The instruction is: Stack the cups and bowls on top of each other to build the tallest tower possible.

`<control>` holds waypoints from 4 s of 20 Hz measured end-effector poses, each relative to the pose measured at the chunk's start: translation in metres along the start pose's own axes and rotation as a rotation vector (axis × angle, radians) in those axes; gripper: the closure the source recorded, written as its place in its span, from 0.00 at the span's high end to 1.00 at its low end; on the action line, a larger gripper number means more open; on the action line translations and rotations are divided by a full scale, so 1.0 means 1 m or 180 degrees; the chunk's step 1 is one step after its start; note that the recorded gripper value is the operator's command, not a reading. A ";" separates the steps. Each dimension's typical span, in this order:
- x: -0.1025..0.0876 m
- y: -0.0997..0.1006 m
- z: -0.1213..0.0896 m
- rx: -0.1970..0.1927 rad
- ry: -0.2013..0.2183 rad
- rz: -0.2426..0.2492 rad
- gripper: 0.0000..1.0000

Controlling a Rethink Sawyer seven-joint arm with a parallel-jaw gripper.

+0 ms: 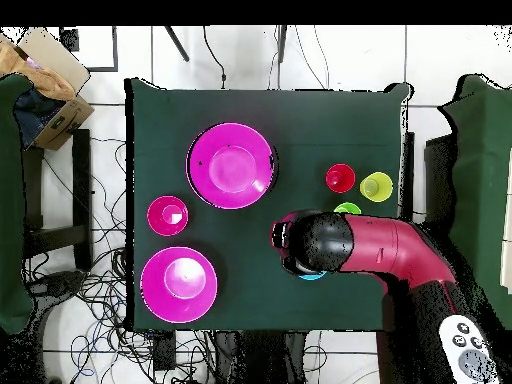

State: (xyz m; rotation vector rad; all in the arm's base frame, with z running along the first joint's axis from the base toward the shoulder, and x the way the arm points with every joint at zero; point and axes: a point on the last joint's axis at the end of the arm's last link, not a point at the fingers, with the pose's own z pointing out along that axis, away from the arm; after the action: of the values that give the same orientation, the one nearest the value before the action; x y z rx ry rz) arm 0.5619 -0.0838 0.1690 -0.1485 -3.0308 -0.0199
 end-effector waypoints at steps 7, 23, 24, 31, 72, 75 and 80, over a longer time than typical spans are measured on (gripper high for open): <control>-0.001 0.005 -0.002 -0.0015 0.0013 -0.0037 0.00; -0.001 0.010 -0.022 0.0033 0.0025 -0.0086 1.00; -0.001 0.010 -0.023 0.0036 0.0019 -0.0087 1.00; 0.002 0.007 -0.033 0.0065 -0.0028 -0.0074 1.00; 0.088 0.177 -0.019 -0.0226 -0.1225 -0.0593 1.00; 0.093 0.186 -0.016 -0.0228 -0.1209 -0.0643 1.00; 0.106 0.203 -0.003 -0.0205 -0.1164 -0.0762 1.00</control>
State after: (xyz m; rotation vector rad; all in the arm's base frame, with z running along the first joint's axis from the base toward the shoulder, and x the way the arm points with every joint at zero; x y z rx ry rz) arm 0.4775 0.1283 0.1852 0.2330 -3.3941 -0.1228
